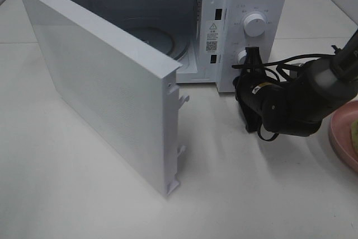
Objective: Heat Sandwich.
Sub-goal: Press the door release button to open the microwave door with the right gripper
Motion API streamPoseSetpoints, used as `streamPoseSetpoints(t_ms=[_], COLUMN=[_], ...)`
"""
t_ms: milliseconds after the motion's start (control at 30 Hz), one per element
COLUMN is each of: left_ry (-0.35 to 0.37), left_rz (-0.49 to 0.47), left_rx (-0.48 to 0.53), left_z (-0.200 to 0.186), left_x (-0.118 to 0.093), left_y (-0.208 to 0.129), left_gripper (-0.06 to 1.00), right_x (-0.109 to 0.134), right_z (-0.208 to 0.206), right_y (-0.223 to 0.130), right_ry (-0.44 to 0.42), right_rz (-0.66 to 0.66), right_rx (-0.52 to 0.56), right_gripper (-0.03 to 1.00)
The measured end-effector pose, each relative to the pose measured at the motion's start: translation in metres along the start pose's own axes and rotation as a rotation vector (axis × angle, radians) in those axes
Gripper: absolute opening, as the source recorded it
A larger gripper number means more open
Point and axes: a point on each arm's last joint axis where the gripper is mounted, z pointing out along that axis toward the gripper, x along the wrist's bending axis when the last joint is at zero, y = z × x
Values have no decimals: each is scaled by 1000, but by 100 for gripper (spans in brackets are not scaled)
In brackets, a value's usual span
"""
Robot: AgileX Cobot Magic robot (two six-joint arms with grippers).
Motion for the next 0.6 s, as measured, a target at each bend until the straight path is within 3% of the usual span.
streamPoseSetpoints(t_ms=[600], left_ry=[0], left_rz=[0], left_rx=[0], left_z=[0], left_x=[0], left_y=[0], left_gripper=[99], right_x=[0], right_z=[0], right_y=[-1], right_ry=[-6], right_rz=[6], right_rx=[8], right_gripper=[2])
